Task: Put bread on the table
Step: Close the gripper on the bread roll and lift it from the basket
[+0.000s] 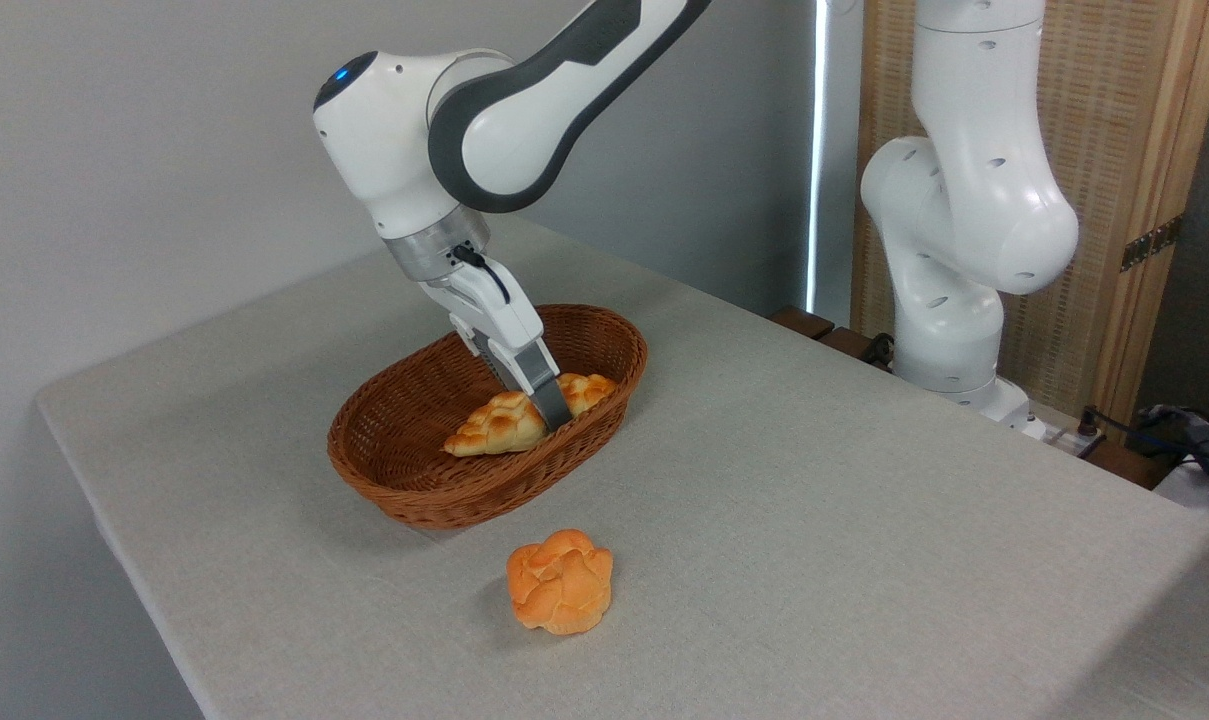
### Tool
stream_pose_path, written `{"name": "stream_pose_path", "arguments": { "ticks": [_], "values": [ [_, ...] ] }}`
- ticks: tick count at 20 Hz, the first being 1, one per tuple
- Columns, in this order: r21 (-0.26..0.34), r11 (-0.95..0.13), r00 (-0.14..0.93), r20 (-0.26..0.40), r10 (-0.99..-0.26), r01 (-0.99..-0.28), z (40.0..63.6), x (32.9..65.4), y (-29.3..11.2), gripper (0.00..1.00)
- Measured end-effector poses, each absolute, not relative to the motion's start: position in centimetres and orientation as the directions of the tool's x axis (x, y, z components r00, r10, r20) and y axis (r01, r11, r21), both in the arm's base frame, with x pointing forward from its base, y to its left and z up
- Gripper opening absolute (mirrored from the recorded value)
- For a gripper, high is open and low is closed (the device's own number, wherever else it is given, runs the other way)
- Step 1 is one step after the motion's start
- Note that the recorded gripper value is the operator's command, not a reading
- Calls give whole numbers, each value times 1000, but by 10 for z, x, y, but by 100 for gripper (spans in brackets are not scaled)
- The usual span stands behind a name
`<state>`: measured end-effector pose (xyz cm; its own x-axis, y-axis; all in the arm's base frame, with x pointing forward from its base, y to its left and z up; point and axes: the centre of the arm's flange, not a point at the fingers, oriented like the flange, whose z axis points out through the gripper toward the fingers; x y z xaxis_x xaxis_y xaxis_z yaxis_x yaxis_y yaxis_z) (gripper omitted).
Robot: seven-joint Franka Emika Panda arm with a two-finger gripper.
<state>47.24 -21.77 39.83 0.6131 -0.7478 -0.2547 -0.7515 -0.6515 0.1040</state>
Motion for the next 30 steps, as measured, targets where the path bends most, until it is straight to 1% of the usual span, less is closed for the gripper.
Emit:
{"name": "stream_pose_path", "arguments": {
  "ticks": [16, 18, 22, 25, 28, 30],
  "values": [
    [103, -654, 616, -253, -746, -750, 401, 474, -216, 51],
    [104, -652, 615, -248, -748, -751, 412, 479, -214, 52],
    [100, -649, 616, -237, -752, -754, 447, 488, -214, 52],
    [87, -648, 621, -212, -754, -757, 468, 492, -217, 55],
    [70, -658, 639, -185, -747, -750, 503, 497, -211, 55],
    [61, -684, 668, -167, -725, -727, 523, 504, -193, 55]
  ]
}}
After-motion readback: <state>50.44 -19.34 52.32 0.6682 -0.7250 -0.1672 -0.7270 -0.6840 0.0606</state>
